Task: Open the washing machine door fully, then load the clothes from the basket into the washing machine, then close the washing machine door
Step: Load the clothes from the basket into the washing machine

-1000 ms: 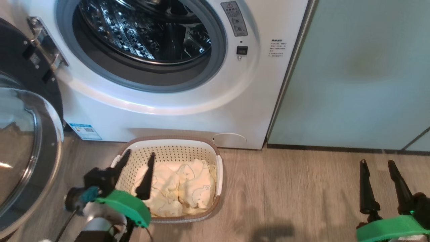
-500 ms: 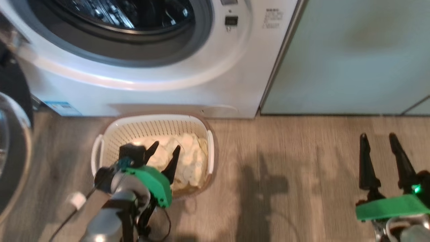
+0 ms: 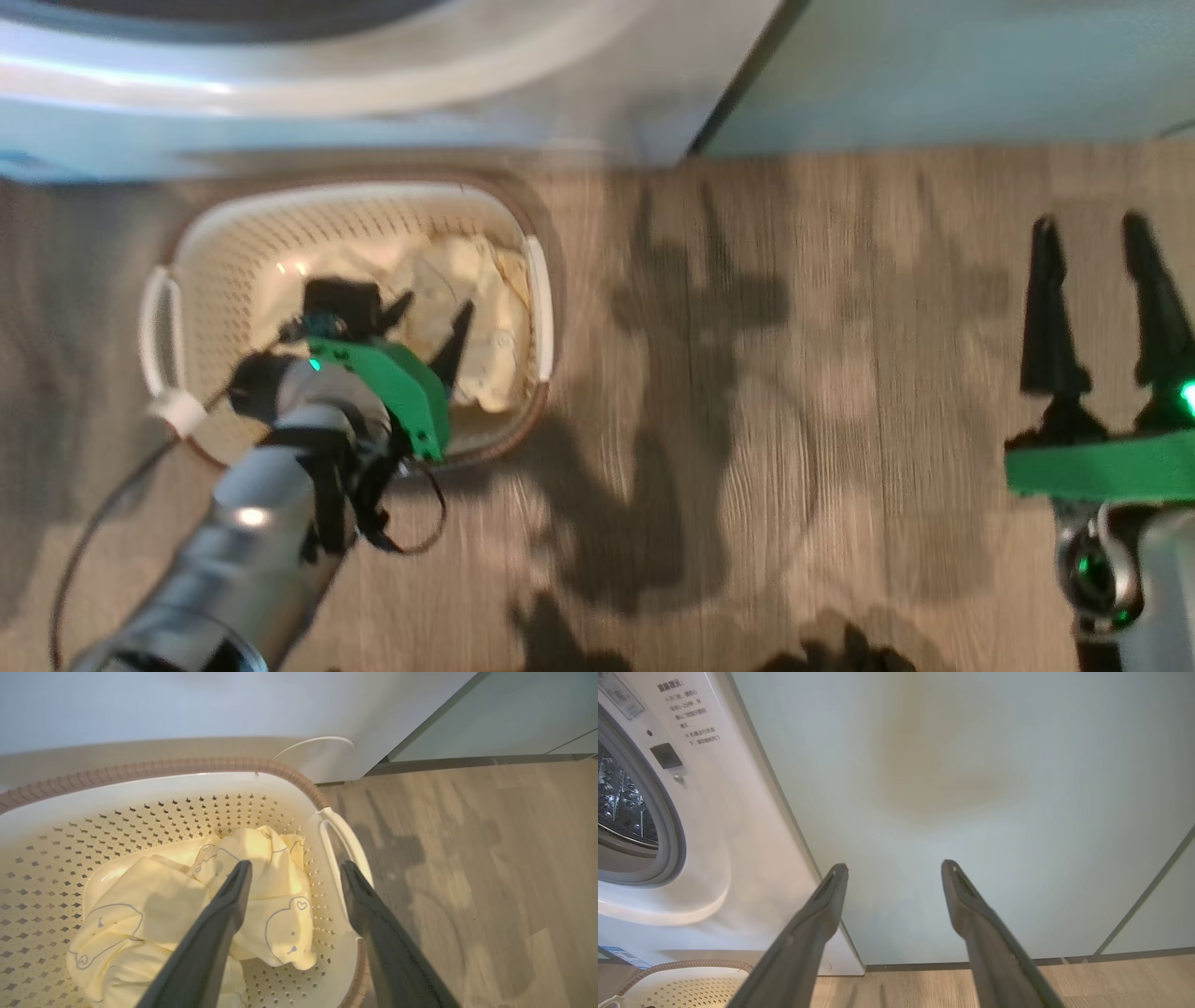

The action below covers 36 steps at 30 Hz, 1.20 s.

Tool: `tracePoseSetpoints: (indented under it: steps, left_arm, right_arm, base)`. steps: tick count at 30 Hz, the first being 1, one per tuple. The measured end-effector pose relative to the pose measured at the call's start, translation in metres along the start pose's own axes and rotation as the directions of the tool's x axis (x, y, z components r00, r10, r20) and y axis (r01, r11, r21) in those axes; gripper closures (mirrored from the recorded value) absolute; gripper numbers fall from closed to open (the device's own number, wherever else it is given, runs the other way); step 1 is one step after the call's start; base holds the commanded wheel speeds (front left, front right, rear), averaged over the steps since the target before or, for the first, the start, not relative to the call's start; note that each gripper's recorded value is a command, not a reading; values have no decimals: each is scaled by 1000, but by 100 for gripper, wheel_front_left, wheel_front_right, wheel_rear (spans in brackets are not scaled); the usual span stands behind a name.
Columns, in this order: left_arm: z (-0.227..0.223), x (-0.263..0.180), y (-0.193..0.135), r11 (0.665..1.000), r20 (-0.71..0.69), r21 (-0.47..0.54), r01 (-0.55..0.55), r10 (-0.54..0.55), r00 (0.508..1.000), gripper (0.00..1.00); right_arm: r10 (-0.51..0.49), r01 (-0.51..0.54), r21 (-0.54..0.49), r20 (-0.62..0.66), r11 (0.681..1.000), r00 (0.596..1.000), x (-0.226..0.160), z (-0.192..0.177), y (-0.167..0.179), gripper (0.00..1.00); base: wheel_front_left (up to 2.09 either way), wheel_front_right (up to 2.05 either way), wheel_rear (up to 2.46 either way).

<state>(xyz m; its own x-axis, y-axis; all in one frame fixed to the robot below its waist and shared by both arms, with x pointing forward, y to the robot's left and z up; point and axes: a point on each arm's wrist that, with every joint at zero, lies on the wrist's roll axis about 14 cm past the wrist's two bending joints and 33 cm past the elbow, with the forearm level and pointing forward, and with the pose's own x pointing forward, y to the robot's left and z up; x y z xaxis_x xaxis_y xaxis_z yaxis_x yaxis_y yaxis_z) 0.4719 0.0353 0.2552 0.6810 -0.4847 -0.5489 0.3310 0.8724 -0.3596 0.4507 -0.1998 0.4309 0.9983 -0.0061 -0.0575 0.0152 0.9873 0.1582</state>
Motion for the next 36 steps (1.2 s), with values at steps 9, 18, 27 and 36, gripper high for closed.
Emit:
tracePoseSetpoints:
  steps: [9,18,27,36]
  left_arm:
    - [-50,41,25,999,-123,-44,-2,-4,992,0]
    - [-92,77,44,996,-200,-92,-8,-11,980,0]
    - [-125,103,57,992,-282,-117,-36,1,959,0]
    - [-142,116,62,992,-332,-108,-62,23,943,64]
  right_arm:
    - [-18,19,3,-47,1000,999,25,-34,-12,0]
    - [-31,30,-6,-104,1000,994,36,-68,-22,0]
    - [-30,29,-10,-135,1000,990,41,-87,-26,0]
    - [-56,53,-29,-157,998,986,36,-92,-36,0]
  base:
    - [0,0,0]
    - [0,0,0]
    - [0,0,0]
    - [0,0,0]
